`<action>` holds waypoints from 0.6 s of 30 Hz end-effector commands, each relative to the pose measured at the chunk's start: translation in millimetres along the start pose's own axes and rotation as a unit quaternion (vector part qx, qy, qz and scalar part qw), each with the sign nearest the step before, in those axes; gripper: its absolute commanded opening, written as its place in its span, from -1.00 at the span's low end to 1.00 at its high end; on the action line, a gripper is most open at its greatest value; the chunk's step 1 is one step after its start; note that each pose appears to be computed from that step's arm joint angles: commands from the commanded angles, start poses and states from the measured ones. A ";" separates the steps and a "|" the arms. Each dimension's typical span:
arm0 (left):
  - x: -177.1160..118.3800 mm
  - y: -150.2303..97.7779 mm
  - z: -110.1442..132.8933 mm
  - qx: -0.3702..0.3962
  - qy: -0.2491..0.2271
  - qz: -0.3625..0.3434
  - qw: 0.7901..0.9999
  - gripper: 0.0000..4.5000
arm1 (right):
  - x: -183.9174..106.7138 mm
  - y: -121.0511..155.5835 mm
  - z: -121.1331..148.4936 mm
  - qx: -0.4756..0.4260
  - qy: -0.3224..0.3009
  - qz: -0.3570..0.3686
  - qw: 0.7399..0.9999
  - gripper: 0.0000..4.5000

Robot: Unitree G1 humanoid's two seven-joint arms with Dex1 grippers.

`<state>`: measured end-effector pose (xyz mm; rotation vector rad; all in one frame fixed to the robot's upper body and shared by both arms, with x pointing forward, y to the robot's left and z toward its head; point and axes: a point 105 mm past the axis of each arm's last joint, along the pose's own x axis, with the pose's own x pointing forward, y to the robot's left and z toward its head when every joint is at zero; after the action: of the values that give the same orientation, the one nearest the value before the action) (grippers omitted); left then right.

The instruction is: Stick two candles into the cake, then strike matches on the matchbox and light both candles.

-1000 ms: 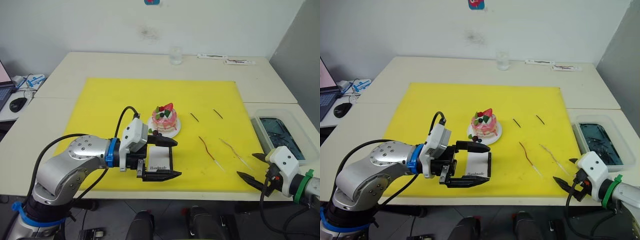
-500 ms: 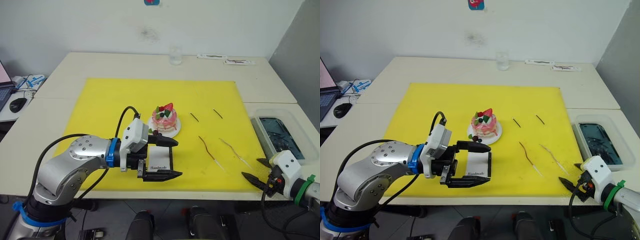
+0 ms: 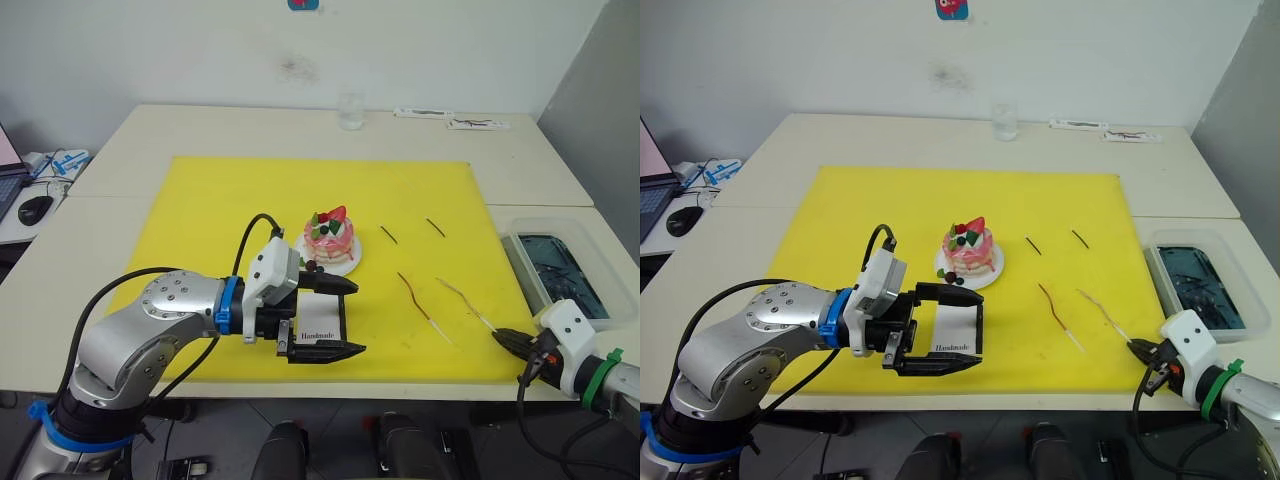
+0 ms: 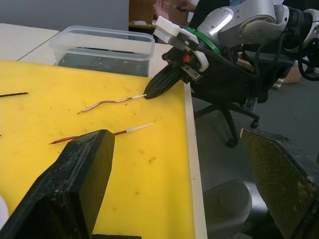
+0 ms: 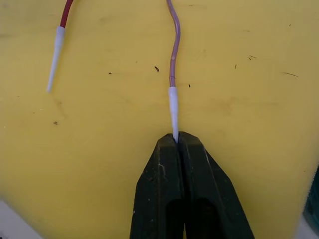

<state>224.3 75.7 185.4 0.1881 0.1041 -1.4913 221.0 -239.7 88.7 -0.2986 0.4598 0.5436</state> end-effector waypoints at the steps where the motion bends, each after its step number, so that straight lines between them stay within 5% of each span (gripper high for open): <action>1: -4.5 6.4 4.6 0.002 -0.012 0.029 0.999 1.00 | -7.5 -0.4 15.9 -0.012 -0.026 0.003 1.000 -0.99; 9: -19.2 23.9 -5.0 -0.088 -0.029 0.106 0.990 1.00 | -19.0 13.0 62.9 -0.005 -0.108 0.054 0.993 -0.99; 18: -8.0 25.3 18.1 -0.272 -0.181 0.070 0.943 1.00 | -4.1 54.4 153.2 0.050 -0.255 0.183 0.948 -0.99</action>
<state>248.5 82.9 190.1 -0.4718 0.2498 -1.2695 242.7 -146.9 207.5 -0.0006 0.0476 0.8856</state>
